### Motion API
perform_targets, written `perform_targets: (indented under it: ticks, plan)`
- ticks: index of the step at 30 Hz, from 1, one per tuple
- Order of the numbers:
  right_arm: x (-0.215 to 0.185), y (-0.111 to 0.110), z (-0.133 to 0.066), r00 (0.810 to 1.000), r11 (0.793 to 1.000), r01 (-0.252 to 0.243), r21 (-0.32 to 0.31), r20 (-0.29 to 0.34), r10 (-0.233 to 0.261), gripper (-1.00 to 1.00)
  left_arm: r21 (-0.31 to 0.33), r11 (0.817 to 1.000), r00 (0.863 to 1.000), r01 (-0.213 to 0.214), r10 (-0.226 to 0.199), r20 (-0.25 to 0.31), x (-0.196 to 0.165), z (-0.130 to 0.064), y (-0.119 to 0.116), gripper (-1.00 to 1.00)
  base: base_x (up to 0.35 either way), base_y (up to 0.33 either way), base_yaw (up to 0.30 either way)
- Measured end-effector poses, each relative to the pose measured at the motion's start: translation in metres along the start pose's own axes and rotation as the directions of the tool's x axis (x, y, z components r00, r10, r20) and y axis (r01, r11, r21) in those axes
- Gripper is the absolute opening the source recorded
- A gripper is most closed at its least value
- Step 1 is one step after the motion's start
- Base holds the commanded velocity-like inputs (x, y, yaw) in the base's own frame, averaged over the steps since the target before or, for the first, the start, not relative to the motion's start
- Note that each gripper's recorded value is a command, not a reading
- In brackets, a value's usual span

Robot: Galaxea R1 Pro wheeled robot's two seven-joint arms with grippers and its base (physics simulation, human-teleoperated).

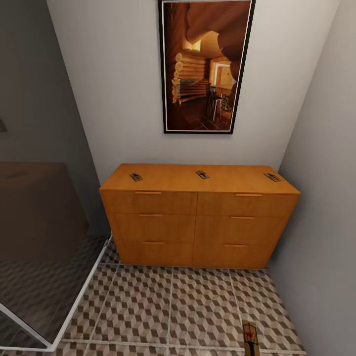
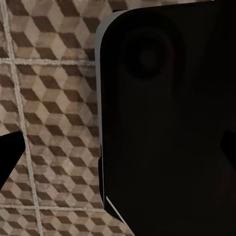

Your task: Take the four mousetraps from the cabinet in the bathroom and place them on the bathroom floor. Make sure all four end up on the same floor surface, and ensure that at least two of them are either under or directly next to the same bathroom sink.

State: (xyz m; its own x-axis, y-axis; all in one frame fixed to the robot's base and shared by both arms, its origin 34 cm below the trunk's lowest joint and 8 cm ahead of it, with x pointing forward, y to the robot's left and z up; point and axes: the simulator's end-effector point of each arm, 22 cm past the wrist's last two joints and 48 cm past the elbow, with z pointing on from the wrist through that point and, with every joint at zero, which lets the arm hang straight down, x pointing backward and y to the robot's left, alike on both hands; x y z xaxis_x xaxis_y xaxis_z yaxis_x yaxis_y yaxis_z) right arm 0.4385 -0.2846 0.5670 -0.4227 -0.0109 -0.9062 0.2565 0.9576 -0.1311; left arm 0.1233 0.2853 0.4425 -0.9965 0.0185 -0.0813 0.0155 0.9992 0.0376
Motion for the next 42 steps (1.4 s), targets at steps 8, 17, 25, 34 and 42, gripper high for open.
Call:
perform_targets:
  ticks: [8, 17, 25, 34, 42]
  plan:
    - [0.0, 0.001, 0.0, 1.0, 1.0, -0.001, -0.001, 0.0, 0.001, -1.0, -0.004, 1.0, 1.0, 0.003, -0.003, 0.024, -0.011, 0.001, 0.002, 1.0, 0.0, 0.0, 0.0]
    - [0.0, 0.001, 0.0, 1.0, 1.0, -0.001, 0.0, 0.0, 0.001, -1.0, -0.003, 1.0, 0.984, 0.007, -0.007, 0.177, -0.087, 0.005, 0.0, 1.0, 0.0, 0.0, 0.0]
    - [0.003, 0.001, 0.0, 1.0, 1.0, 0.004, 0.0, -0.013, -0.004, -1.0, -0.004, 1.0, 0.955, 0.008, -0.006, 0.296, -0.169, -0.003, 0.001, 1.0, 0.0, 0.0, 0.0]
    - [0.005, 0.002, 0.0, 1.0, 1.0, 0.007, -0.002, -0.022, -0.007, -1.0, -0.005, 1.0, 0.926, 0.008, -0.006, 0.378, -0.267, -0.035, 0.002, 1.0, 0.0, 0.0, 0.0]
    - [0.005, 0.002, -0.001, 1.0, 1.0, 0.007, -0.002, -0.023, -0.007, -1.0, -0.004, 1.0, 0.905, 0.011, -0.008, 0.425, -0.335, -0.079, 0.002, 1.0, 0.0, 0.0, 0.0]
